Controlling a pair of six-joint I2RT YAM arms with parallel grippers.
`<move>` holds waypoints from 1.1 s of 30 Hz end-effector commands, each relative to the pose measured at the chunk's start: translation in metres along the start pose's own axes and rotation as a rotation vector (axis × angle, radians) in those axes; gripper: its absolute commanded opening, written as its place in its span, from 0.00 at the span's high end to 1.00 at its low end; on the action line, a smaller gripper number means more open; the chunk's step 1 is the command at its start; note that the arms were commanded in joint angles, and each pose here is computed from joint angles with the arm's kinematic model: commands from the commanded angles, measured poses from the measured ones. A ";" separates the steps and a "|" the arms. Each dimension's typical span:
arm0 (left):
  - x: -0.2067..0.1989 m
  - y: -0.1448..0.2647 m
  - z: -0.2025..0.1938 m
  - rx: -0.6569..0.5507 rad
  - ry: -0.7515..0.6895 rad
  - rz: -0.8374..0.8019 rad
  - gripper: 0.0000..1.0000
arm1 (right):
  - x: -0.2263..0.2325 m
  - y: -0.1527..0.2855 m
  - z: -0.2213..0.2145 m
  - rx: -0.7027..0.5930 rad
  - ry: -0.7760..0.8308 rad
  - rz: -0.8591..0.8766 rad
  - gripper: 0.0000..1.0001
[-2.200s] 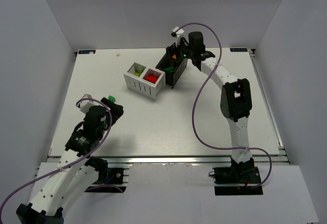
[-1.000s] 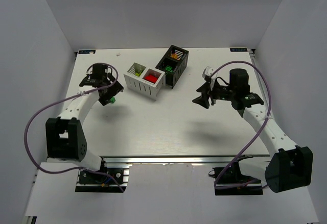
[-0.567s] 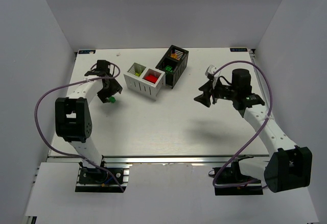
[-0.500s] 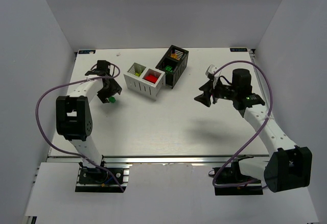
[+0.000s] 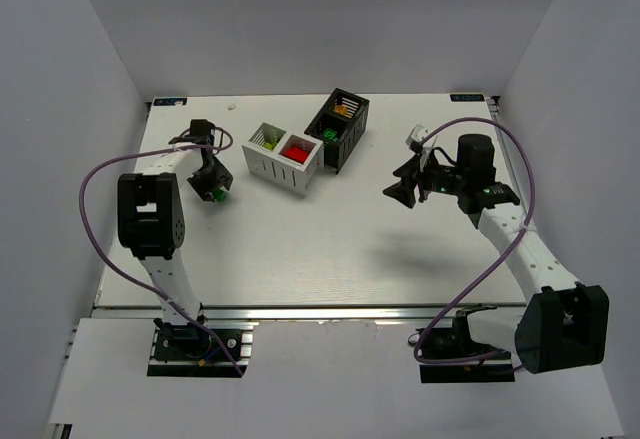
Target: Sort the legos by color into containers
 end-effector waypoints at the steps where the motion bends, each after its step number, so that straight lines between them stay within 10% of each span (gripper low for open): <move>1: -0.007 0.006 0.015 -0.047 0.012 -0.027 0.42 | -0.008 0.001 0.006 -0.026 0.025 -0.021 0.37; 16: -0.025 0.061 0.005 -0.016 0.044 -0.346 1.00 | -0.006 0.007 0.010 -0.023 0.020 -0.014 0.42; 26: -0.052 0.171 -0.055 -0.046 -0.101 -0.866 1.00 | -0.002 0.010 0.011 -0.038 -0.003 0.015 1.00; 33: -0.099 0.202 -0.085 0.014 -0.210 -1.015 1.00 | 0.002 0.011 0.008 -0.037 -0.012 0.018 1.00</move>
Point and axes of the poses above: each gripper's point midway between its finger pads, its own y axis back along the fingers, its own x axis along the line the jaws close on, z = x × y, the point moved 6 cm from there along y, back along the fingers, and after that the axes turned 12 degrees about y, right-handed, at the moved point
